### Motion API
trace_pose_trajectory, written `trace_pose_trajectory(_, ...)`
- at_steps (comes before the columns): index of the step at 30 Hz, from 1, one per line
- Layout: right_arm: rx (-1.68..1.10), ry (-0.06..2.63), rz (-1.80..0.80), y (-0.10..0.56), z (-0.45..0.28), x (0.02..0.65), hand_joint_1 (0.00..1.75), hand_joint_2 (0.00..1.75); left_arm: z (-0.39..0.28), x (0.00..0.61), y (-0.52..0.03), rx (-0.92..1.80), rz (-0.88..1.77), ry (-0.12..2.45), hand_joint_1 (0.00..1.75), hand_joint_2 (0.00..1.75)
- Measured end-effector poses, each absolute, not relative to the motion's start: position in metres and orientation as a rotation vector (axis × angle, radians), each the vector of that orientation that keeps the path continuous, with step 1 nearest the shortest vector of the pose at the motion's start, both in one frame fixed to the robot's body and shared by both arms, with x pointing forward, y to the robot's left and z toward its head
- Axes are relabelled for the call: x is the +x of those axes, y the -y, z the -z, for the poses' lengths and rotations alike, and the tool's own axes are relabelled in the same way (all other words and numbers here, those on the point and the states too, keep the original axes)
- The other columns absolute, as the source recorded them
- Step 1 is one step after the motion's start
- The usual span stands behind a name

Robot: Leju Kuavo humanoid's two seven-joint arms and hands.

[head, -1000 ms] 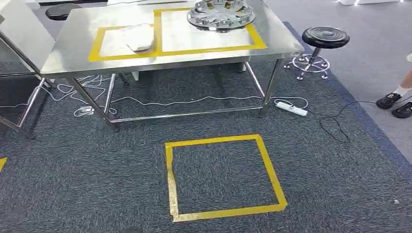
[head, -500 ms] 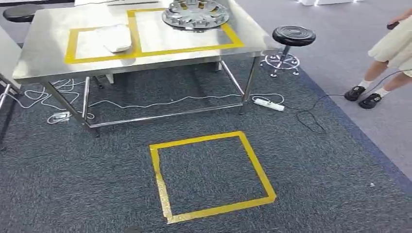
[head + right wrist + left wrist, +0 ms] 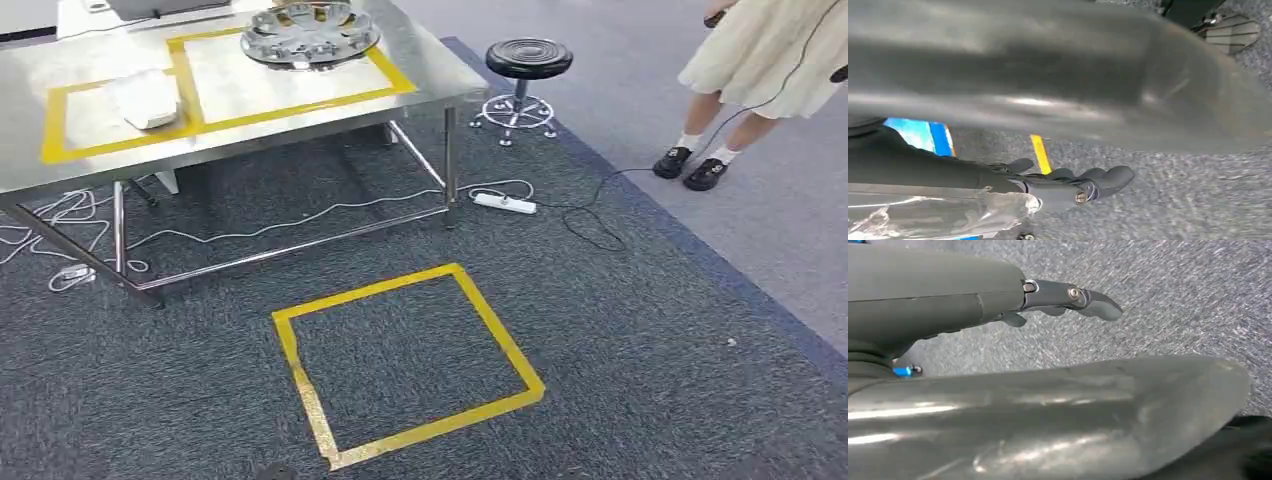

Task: Take the parts from the cabinet and place them on the table.

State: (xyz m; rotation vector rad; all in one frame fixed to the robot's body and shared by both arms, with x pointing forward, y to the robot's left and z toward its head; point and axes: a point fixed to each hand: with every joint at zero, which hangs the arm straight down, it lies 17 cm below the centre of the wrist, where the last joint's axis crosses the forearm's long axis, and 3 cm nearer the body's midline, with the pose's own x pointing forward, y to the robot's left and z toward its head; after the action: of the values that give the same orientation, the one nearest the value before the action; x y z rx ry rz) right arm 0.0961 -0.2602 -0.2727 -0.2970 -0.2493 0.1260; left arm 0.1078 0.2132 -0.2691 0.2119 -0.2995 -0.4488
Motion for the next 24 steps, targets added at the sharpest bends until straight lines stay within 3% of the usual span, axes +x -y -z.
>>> trace_pose_trajectory(24,-0.283,0.253,-0.11,0.2576,0.2725,0.0995,0.0,0.0,0.2682,0.114,-0.2177,0.224,0.463,0.321,0.0,0.0)
